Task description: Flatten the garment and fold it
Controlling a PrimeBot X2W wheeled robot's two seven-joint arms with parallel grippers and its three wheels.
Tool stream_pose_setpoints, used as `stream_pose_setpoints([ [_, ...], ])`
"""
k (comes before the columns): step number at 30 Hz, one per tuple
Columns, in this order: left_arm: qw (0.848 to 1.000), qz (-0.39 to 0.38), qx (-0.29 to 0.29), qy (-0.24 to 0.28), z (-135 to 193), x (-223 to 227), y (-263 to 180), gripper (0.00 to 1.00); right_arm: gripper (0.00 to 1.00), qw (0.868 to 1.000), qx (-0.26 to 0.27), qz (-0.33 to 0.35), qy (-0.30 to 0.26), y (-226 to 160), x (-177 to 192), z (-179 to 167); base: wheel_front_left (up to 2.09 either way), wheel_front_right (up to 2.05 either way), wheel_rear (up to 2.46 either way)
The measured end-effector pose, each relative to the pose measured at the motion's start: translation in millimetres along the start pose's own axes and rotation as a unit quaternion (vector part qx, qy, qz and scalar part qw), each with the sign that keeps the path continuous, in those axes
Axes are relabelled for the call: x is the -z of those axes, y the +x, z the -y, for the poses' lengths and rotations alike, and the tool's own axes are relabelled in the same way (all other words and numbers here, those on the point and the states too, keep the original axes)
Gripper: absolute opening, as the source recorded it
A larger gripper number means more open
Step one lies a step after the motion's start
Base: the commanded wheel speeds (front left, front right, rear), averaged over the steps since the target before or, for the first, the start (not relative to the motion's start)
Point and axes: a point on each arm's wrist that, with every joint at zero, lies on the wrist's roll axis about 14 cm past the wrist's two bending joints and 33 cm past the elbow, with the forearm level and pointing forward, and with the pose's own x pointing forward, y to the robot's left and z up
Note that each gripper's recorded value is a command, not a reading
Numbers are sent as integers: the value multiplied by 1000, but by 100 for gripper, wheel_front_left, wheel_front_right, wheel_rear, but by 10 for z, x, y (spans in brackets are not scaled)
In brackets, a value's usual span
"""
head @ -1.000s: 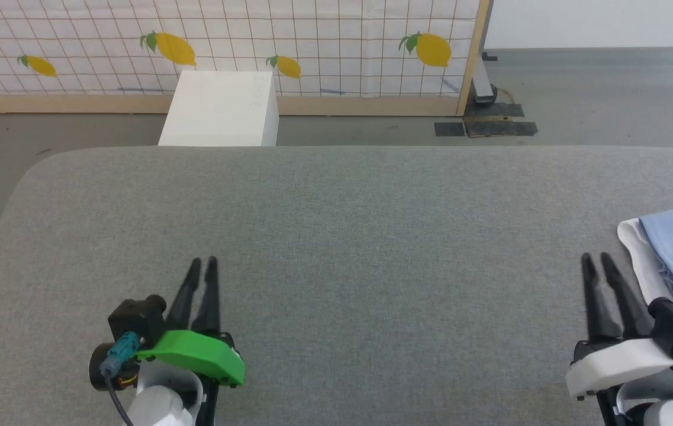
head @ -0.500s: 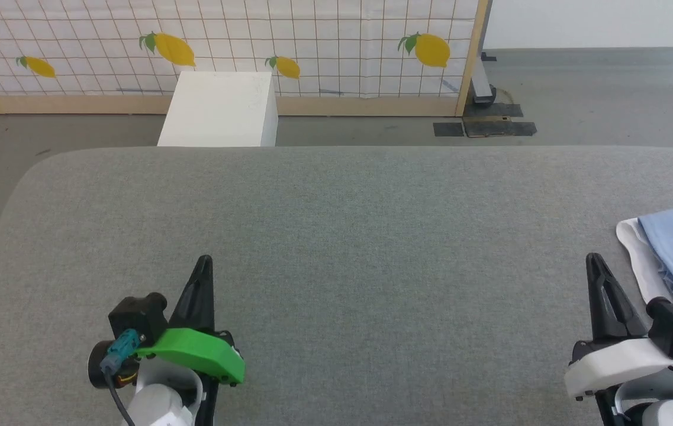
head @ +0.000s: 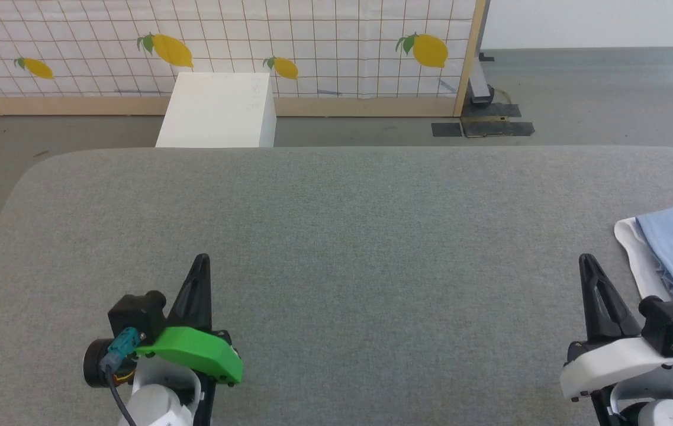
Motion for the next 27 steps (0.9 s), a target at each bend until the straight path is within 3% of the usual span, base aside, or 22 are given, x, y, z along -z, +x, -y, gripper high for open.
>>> stream_pose_setpoints([
  [27, 1000, -11, -2, 30, 1, -25, -36, 0, 0, 1000, -10, -10, -6, -6, 4, -70, 0, 0, 0],
])
